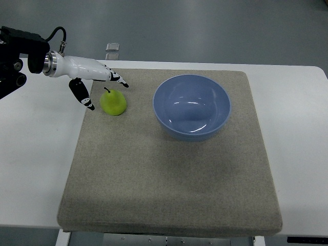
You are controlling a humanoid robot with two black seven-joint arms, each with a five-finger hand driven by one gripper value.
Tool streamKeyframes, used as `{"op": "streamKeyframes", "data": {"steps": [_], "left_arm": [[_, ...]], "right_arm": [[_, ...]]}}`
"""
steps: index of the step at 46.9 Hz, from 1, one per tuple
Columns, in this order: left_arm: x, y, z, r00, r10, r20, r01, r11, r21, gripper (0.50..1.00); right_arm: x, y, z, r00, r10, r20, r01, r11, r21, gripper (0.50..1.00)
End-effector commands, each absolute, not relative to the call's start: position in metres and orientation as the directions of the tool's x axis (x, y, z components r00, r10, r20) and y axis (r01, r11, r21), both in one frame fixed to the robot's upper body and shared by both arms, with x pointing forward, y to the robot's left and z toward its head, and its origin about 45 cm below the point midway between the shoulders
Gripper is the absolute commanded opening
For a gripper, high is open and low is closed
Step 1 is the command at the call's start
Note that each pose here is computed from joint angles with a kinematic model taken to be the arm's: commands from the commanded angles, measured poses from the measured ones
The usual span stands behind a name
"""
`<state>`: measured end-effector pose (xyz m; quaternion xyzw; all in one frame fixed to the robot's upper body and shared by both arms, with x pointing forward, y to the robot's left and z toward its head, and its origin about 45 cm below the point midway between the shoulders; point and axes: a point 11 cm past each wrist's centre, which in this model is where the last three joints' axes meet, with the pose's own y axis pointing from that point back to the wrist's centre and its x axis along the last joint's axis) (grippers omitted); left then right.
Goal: Place pear in bowl with left hand
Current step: 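Close the left hand's fingers around the green pear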
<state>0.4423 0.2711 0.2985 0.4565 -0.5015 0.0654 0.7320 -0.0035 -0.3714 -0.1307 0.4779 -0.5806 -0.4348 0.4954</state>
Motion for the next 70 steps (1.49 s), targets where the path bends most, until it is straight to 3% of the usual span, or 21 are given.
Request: {"op": "streamKeyframes", "data": {"steps": [1, 53, 62, 70], "left_arm": [[0.442, 0.270, 0.292, 0.495, -0.363, 0.789, -0.549, 0.573, 0.608, 0.964], [0.447, 0.268, 0.264, 0.487, -0.372, 0.790, -0.559, 0.562, 0.610, 0.958], [0.445, 0.265, 0.258, 0.490, -0.371, 0.789, -0.551, 0.569, 0.610, 0.932], [0.444, 0.270, 0.252, 0.497, -0.365, 0.787, -0.557, 0.561, 0.612, 0.879]], "right_arm": [[-0.003, -0.371, -0.131, -0.054, -0.986, 0.160, -0.124, 0.165, 0.978, 0.926], [-0.003, -0.371, -0.131, -0.052, -0.986, 0.160, -0.124, 0.165, 0.978, 0.926], [-0.003, -0.371, -0.131, -0.054, -0.986, 0.160, -0.124, 0.165, 0.978, 0.926], [-0.003, -0.371, -0.131, -0.054, -0.986, 0.160, -0.124, 0.165, 0.978, 0.926]]}}
